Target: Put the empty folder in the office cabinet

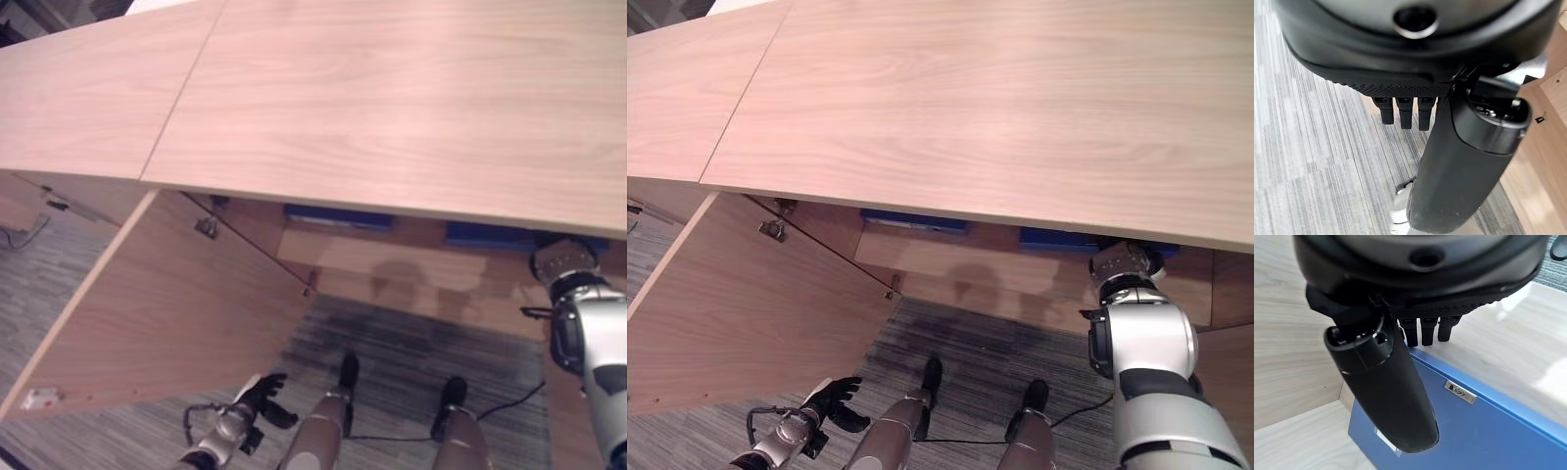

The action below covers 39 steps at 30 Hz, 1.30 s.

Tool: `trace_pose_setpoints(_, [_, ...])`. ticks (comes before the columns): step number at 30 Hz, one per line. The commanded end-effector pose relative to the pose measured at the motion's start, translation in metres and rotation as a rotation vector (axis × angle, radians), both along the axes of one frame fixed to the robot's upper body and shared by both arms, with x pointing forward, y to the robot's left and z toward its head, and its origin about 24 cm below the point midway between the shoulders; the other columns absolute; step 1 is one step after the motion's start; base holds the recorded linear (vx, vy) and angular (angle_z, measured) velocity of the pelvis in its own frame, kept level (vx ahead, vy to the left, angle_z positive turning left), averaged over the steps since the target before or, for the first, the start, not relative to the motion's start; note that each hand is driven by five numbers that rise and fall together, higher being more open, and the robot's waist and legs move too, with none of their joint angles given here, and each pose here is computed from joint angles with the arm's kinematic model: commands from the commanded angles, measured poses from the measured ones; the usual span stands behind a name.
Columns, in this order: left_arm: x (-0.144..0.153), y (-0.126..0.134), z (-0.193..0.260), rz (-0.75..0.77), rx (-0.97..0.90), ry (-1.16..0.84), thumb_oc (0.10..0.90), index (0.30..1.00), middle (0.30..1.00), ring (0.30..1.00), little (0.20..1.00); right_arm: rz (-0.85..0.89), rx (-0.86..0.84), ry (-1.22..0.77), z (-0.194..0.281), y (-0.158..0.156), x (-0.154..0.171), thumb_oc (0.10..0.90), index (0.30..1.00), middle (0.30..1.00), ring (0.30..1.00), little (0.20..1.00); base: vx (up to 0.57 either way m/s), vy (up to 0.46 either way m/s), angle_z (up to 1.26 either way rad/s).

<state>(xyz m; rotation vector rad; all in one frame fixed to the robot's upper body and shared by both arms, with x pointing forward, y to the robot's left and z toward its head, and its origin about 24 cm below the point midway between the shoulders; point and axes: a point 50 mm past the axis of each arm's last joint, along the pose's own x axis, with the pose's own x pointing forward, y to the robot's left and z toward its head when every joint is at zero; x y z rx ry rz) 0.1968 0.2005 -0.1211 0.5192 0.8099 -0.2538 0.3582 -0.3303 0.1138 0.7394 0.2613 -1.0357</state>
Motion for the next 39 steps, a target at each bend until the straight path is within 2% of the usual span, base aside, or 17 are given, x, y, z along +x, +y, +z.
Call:
trace_pose_setpoints(1, [0.025,0.016,0.016,-0.012,0.070,-0.070,0.800,0.900,0.900,0.900,0.900,0.122,0.042,-0.139,0.006,0.026,0.019,0.800,0.900,0.900,0.900,0.900,0.06,0.012,0.00])
trace_pose_setpoints(5, [0.020,0.012,0.011,0.000,0.059,-0.045,0.800,0.900,0.900,0.900,0.900,0.132,0.099,-0.065,-0.035,0.039,0.008,0.800,0.900,0.900,0.900,0.900,0.08,0.023,0.02])
trace_pose_setpoints(6, [0.017,0.009,0.008,0.014,0.051,-0.031,0.800,0.900,0.900,0.900,0.900,0.150,0.132,-0.006,-0.064,0.051,-0.002,0.800,0.900,0.900,0.900,0.900,0.13,0.023,0.03])
trace_pose_setpoints(9, [0.012,0.003,0.002,0.038,0.036,-0.002,0.800,0.900,0.900,0.900,0.900,0.161,0.192,0.075,-0.106,0.067,-0.022,0.800,0.900,0.900,0.900,0.900,0.13,0.037,-0.07])
trace_pose_setpoints(12, [0.006,0.001,-0.002,0.052,0.034,0.024,0.800,0.900,0.900,0.900,0.900,0.176,0.219,0.127,-0.130,0.078,-0.036,0.800,0.900,0.900,0.900,0.900,0.11,0.035,0.00])
trace_pose_setpoints(14, [0.000,-0.002,-0.008,0.102,0.034,0.063,0.800,0.900,0.900,0.900,0.900,0.251,0.243,0.221,-0.169,0.105,-0.062,0.800,0.900,0.900,0.900,0.900,0.19,0.037,0.03])
trace_pose_setpoints(17, [-0.004,0.000,-0.011,0.133,0.040,0.093,0.800,0.900,0.900,0.900,0.900,0.308,0.236,0.264,-0.183,0.116,-0.074,0.800,0.900,0.900,0.900,0.900,0.11,0.031,-0.08])
trace_pose_setpoints(22, [-0.020,0.008,-0.019,0.174,0.080,0.167,0.800,0.900,0.900,0.900,0.900,0.521,0.173,0.336,-0.211,0.141,-0.102,0.800,0.900,0.900,0.900,0.900,0.13,0.040,-0.23])
trace_pose_setpoints(29, [-0.043,0.022,-0.026,0.239,0.090,0.222,0.800,0.900,0.900,0.900,0.900,0.716,0.090,0.327,-0.224,0.151,-0.124,0.800,0.900,0.900,0.900,0.900,0.07,0.051,-0.22])
trace_pose_setpoints(32, [-0.054,0.024,-0.029,0.263,0.073,0.241,0.800,0.900,0.900,0.900,0.900,0.774,0.041,0.346,-0.231,0.146,-0.139,0.800,0.900,0.900,0.900,0.900,0.05,0.054,-0.29])
trace_pose_setpoints(33, [-0.061,0.026,-0.031,0.273,0.063,0.244,0.800,0.900,0.900,0.900,0.900,0.764,0.004,0.286,-0.226,0.137,-0.141,0.665,0.698,0.698,0.698,0.698,0.03,0.038,-0.16])
trace_pose_setpoints(34, [-0.062,0.025,-0.031,0.273,0.063,0.246,0.800,0.900,0.900,0.900,0.900,0.764,0.004,0.287,-0.227,0.137,-0.142,0.456,0.385,0.385,0.385,0.385,0.02,0.041,-0.03])
trace_pose_setpoints(35, [-0.068,0.025,-0.033,0.271,0.055,0.255,0.800,0.900,0.900,0.900,0.900,0.814,-0.083,0.287,-0.223,0.134,-0.143,0.400,0.300,0.300,0.300,0.300,0.00,0.000,0.00])
trace_pose_setpoints(36, [-0.070,0.024,-0.034,0.268,0.052,0.258,0.800,0.900,0.900,0.900,0.900,0.864,-0.166,0.303,-0.220,0.132,-0.142,0.400,0.300,0.300,0.300,0.300,0.02,0.014,-0.05])
trace_pose_setpoints(37, [-0.072,0.021,-0.034,0.258,0.045,0.250,0.800,0.900,0.900,0.900,0.900,0.968,-0.351,0.332,-0.210,0.126,-0.137,0.400,0.300,0.300,0.300,0.300,0.02,0.005,-0.05])
trace_pose_setpoints(38, [-0.072,0.021,-0.034,0.258,0.045,0.250,0.800,0.900,0.900,0.900,0.900,0.968,-0.351,0.332,-0.211,0.126,-0.137,0.400,0.300,0.300,0.300,0.300,0.00,0.000,0.00])
trace_pose_setpoints(39, [-0.074,0.022,-0.035,0.253,0.042,0.250,0.800,0.900,0.900,0.900,0.900,1.039,-0.487,0.339,-0.202,0.123,-0.132,0.400,0.300,0.300,0.300,0.300,0.00,0.000,0.00])
